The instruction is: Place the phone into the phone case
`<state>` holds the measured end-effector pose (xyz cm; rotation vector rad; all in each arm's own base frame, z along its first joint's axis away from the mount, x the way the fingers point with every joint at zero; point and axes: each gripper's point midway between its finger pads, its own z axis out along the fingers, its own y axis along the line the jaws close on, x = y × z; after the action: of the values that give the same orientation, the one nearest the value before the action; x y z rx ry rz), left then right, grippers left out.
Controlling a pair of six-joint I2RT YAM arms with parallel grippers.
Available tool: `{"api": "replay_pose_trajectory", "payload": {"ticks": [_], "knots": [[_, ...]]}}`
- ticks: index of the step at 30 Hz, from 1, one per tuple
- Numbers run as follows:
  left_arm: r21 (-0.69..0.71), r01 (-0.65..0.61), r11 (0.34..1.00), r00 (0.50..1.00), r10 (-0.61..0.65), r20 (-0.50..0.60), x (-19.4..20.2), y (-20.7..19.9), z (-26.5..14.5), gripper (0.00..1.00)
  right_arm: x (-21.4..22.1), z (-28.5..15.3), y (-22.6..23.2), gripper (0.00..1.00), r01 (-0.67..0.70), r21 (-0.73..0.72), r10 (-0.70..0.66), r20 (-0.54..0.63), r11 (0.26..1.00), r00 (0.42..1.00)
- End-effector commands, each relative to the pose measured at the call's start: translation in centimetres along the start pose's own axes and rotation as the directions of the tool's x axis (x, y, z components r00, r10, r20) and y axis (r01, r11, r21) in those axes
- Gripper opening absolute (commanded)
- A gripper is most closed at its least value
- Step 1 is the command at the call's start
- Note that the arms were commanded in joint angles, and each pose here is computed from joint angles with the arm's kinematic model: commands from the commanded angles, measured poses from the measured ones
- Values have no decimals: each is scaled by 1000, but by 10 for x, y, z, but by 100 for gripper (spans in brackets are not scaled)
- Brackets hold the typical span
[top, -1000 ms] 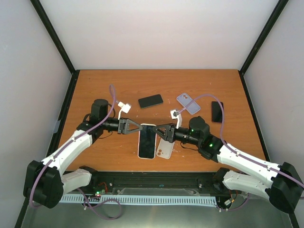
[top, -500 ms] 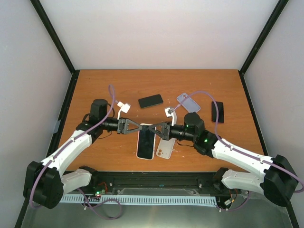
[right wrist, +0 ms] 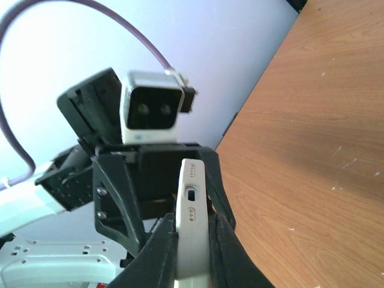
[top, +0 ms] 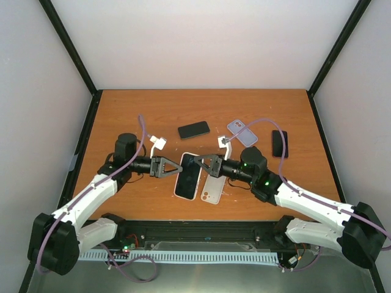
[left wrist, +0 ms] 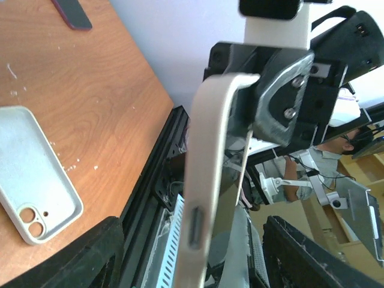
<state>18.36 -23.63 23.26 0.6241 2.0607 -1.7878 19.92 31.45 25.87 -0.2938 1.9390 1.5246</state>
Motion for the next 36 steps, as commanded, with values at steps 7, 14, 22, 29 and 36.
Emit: {"api": "replay_pose_trajectory", "payload": {"ticks": [7,14,22,29,36], "knots": [[64,-16,998,1000,18,-18,3,-5,2,51,-46,-1,43,3,30,-113,-13,148,993,989],[71,-24,997,1000,23,7,-2,-7,2,13,-36,4,32,9,16,-95,-6,109,995,994],[56,-28,998,996,23,81,-21,-13,0,0,9,-1,3,57,-20,-40,19,-30,999,999],[-1,-49,999,989,48,143,-50,-11,1,0,46,-5,-9,77,-105,-71,94,-140,992,986],[-44,-37,998,983,44,180,-71,-3,3,0,49,-7,-2,55,-117,-108,100,-149,987,984]]}}
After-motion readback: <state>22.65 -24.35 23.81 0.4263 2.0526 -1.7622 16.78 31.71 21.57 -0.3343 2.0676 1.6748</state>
